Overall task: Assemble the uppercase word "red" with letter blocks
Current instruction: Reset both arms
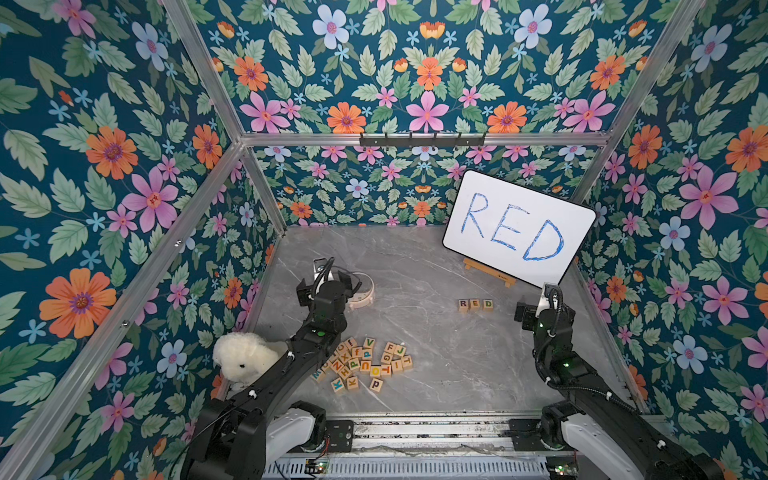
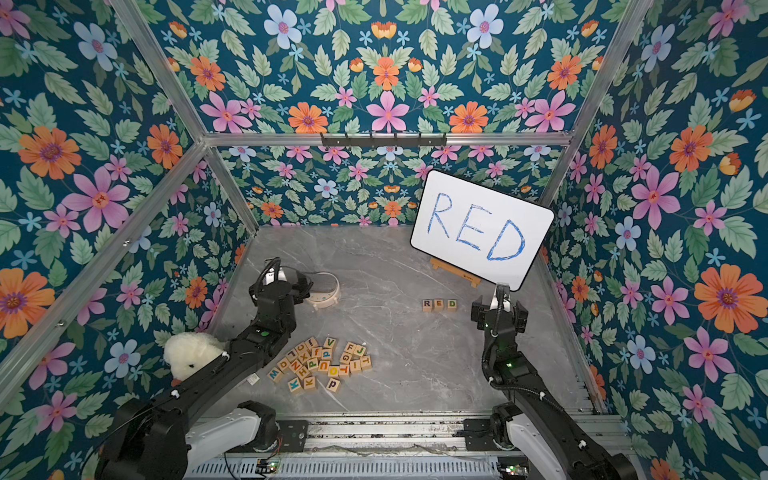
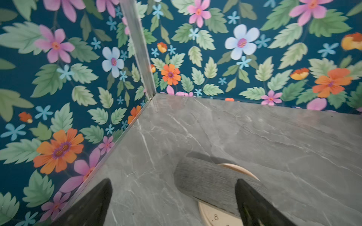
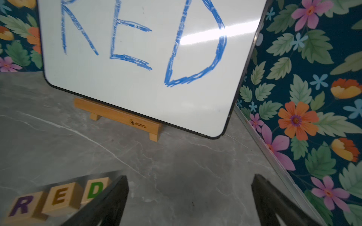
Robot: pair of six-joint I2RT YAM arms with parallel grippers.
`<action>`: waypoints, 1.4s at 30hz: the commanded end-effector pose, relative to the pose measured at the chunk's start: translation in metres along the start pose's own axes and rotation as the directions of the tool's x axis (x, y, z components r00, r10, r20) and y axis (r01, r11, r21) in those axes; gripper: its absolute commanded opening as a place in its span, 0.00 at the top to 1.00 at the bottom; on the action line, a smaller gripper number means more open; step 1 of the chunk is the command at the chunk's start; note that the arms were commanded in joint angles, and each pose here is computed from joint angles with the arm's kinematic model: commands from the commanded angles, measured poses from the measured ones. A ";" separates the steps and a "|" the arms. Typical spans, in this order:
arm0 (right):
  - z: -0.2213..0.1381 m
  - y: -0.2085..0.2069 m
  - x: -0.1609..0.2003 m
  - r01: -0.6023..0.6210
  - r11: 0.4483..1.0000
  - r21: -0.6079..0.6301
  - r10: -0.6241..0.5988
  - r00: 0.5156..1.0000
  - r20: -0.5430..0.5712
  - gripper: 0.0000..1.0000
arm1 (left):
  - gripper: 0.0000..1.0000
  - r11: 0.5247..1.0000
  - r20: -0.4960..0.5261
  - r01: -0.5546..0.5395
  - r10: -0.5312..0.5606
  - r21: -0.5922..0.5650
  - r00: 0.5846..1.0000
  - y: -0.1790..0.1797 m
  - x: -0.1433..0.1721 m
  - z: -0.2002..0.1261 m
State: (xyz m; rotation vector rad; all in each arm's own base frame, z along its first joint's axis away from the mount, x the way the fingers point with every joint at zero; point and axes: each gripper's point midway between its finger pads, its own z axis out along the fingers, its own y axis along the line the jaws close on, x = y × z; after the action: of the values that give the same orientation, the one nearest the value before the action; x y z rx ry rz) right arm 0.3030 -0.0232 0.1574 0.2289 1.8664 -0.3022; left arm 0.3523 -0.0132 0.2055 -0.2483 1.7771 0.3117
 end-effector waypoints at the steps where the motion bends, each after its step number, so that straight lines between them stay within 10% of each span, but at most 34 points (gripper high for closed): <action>1: 0.006 0.000 0.004 -0.049 0.999 -0.016 0.049 0.999 0.006 0.01 | 0.01 1.000 0.046 0.002 -0.003 0.016 0.999 0.002 0.001 0.002; 13: 0.039 0.001 0.027 -0.054 0.998 -0.011 0.053 0.997 -0.063 0.01 | 0.01 0.988 -0.090 -0.047 0.034 -0.145 0.995 0.044 0.071 0.013; 42: 0.064 0.013 0.016 -0.110 0.989 -0.099 0.111 0.994 0.012 0.01 | 0.01 0.999 0.096 0.041 -0.044 0.032 0.994 0.043 0.063 0.034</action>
State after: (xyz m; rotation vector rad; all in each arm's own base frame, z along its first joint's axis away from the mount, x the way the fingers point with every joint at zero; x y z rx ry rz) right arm 0.3537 -0.0302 0.1162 0.2357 1.8863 -0.1764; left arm 0.3473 0.0438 0.1266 -0.2811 1.7332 0.3009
